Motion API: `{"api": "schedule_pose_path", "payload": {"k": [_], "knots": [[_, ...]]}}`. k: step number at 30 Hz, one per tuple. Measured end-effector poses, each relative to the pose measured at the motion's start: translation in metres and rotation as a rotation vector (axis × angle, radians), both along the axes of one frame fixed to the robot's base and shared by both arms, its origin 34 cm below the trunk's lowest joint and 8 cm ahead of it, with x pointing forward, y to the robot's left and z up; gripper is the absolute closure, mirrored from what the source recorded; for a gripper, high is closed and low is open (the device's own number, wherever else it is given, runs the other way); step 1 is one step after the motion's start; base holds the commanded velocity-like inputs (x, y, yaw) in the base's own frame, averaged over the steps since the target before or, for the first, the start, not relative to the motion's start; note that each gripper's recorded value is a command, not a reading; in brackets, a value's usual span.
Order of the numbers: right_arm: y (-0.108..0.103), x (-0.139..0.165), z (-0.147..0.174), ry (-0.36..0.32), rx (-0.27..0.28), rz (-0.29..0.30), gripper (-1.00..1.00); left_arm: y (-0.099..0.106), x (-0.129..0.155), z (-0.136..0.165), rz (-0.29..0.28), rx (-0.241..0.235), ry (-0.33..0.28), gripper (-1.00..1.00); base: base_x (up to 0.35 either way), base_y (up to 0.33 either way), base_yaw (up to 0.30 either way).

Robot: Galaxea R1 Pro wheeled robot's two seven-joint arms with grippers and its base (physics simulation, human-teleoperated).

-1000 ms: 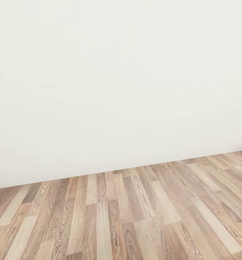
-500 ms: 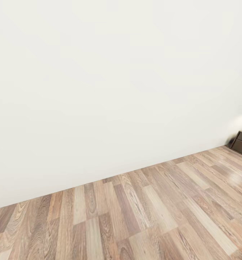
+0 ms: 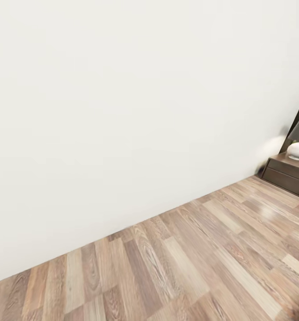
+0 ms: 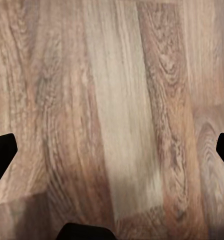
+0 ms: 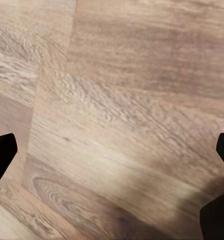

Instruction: In the bedroom, move the book from the bed onto either nightstand, and place the two sandals side by side next to the bed.

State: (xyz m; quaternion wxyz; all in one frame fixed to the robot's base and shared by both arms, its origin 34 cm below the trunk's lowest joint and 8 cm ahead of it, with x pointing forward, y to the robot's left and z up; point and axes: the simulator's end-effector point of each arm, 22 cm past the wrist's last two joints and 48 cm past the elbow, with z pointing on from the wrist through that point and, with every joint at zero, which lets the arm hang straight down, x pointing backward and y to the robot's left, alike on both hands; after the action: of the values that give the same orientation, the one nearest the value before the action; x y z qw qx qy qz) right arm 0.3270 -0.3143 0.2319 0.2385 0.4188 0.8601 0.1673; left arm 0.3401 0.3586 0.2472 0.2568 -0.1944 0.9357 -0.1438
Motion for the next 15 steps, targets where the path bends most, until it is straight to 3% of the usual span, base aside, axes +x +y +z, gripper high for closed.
{"api": "schedule_pose_path", "payload": {"k": [8, 15], "knots": [[0.0000, 0.0002, 0.0001, 0.000, 0.000, 0.000, -1.00, 0.0002, 0.0000, 0.0000, 0.000, 0.000, 0.000, -1.00, 0.309, 0.007, -0.272], [0.0001, 0.0001, 0.0000, 0.000, 0.000, 0.000, -1.00, 0.0007, 0.0002, 0.0002, 0.000, 0.001, -0.001, -1.00, 0.309, 0.101, -0.272]]}}
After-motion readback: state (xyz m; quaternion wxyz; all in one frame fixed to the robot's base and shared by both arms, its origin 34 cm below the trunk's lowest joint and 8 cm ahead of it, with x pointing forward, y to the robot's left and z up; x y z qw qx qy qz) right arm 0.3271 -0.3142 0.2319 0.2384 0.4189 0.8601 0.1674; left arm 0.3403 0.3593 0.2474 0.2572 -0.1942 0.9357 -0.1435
